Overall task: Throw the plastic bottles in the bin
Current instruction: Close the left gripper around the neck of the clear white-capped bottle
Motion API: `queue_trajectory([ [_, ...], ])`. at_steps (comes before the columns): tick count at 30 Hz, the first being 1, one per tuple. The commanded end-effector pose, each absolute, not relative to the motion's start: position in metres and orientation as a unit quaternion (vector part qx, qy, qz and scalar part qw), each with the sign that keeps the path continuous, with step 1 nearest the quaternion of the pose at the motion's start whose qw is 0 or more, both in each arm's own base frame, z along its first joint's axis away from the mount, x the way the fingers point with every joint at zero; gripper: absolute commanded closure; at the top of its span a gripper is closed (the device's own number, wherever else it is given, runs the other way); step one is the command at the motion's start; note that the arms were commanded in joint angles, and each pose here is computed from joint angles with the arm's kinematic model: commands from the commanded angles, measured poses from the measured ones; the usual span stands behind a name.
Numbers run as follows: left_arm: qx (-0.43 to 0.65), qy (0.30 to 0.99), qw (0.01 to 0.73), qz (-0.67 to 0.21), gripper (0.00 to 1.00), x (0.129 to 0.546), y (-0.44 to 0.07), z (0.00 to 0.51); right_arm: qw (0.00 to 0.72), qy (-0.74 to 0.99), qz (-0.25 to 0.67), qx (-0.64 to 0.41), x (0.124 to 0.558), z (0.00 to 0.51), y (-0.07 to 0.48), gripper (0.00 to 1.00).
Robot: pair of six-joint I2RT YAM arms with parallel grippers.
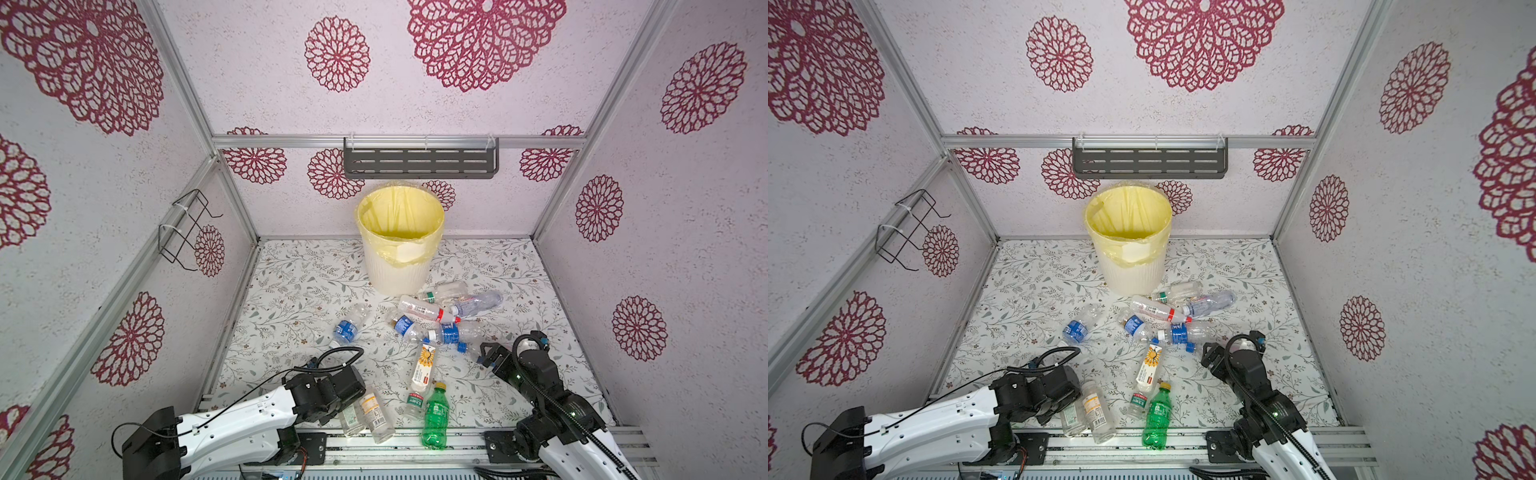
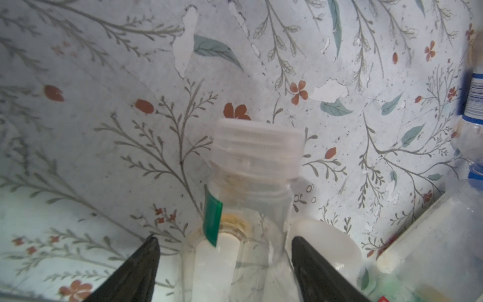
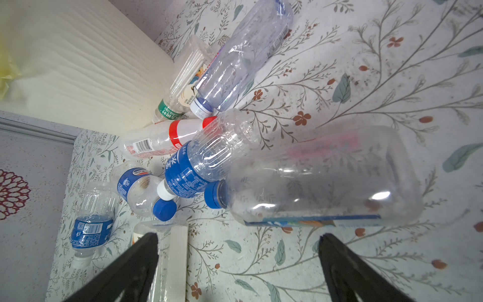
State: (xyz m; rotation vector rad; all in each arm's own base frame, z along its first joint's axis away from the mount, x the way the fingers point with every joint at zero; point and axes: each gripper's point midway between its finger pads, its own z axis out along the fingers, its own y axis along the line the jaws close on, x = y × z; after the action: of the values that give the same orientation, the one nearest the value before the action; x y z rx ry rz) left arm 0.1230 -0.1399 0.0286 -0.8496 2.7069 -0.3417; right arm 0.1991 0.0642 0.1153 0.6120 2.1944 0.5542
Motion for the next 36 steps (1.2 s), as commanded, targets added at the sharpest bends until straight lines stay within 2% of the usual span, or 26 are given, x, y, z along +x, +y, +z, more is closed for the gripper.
queue_trajectory([
  [1, -0.29, 0.938, 0.147, -0.121, 0.22, 0.129, -0.146, 0.03, 0.396, 0.856, 0.21, 0.258, 0.198, 0.115, 0.057, 0.01],
  [5, -0.281, 0.943, 0.143, -0.108, 0.34, 0.13, -0.148, 0.028, 0.398, 0.853, 0.214, 0.262, 0.196, 0.114, 0.056, 0.01],
  [8, -0.274, 0.945, 0.15, -0.097, 0.37, 0.133, -0.147, 0.033, 0.4, 0.851, 0.216, 0.264, 0.194, 0.114, 0.055, 0.01],
  [20, -0.292, 0.933, 0.178, -0.113, 0.42, 0.147, -0.143, 0.042, 0.399, 0.852, 0.213, 0.265, 0.193, 0.11, 0.053, 0.01],
  [31, -0.301, 0.923, 0.208, -0.122, 0.53, 0.162, -0.129, 0.063, 0.402, 0.85, 0.215, 0.264, 0.194, 0.11, 0.054, 0.01],
  [36, -0.303, 0.919, 0.218, -0.127, 0.54, 0.167, -0.123, 0.072, 0.401, 0.85, 0.219, 0.262, 0.194, 0.11, 0.055, 0.01],
])
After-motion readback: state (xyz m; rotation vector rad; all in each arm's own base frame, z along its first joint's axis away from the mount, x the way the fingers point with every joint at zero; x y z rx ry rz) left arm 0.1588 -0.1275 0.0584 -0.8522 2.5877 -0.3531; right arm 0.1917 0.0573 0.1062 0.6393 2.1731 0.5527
